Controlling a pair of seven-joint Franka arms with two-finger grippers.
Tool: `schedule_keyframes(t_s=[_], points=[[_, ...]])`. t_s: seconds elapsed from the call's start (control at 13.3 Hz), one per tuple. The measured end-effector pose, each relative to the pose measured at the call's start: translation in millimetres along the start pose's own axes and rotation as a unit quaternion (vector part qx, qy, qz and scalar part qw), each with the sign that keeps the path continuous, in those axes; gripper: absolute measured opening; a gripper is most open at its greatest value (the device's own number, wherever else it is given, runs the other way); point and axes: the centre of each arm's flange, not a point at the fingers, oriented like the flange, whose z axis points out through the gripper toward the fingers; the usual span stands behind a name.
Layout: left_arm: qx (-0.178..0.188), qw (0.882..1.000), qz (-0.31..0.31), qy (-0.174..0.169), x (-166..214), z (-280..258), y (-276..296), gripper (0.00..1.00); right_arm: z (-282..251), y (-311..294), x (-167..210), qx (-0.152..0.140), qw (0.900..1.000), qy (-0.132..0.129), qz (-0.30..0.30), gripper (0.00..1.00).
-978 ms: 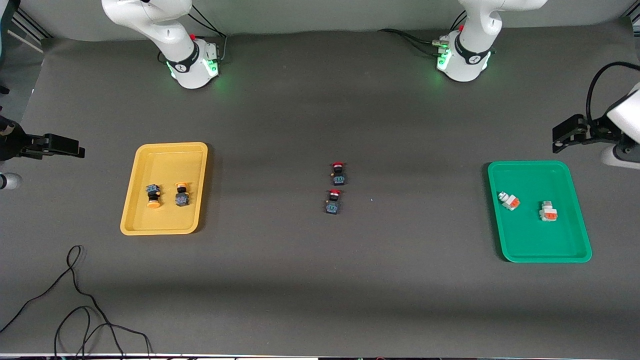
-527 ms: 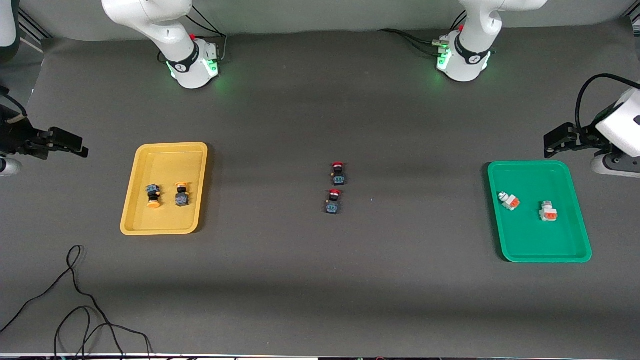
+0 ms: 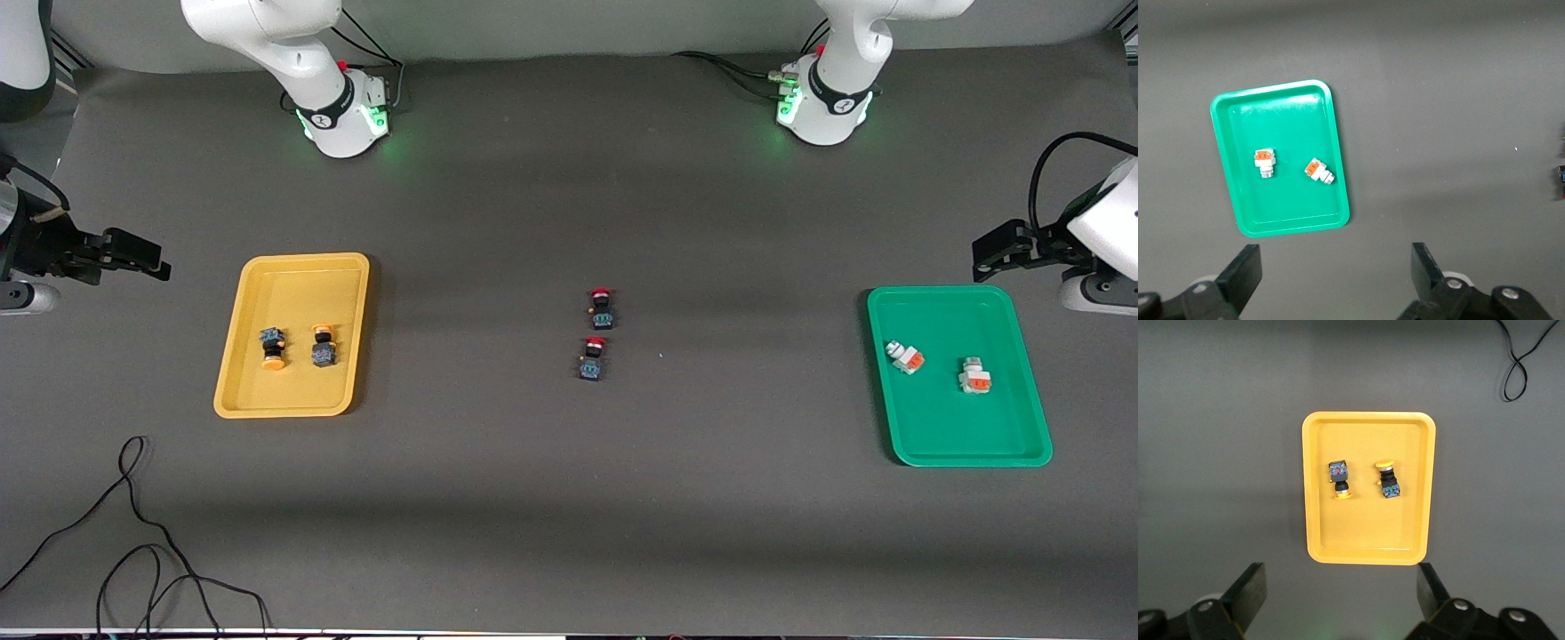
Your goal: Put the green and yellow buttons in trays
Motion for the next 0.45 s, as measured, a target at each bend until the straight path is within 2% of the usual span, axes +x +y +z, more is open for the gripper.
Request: schedule_keyframes(t_s=[0.45], points=[[0.001, 1.0, -0.005, 0.005, 1.0, -0.4, -2.1, 1.0, -2.9, -0.9, 5.8, -0.001, 1.0, 0.024, -0.001, 1.0]])
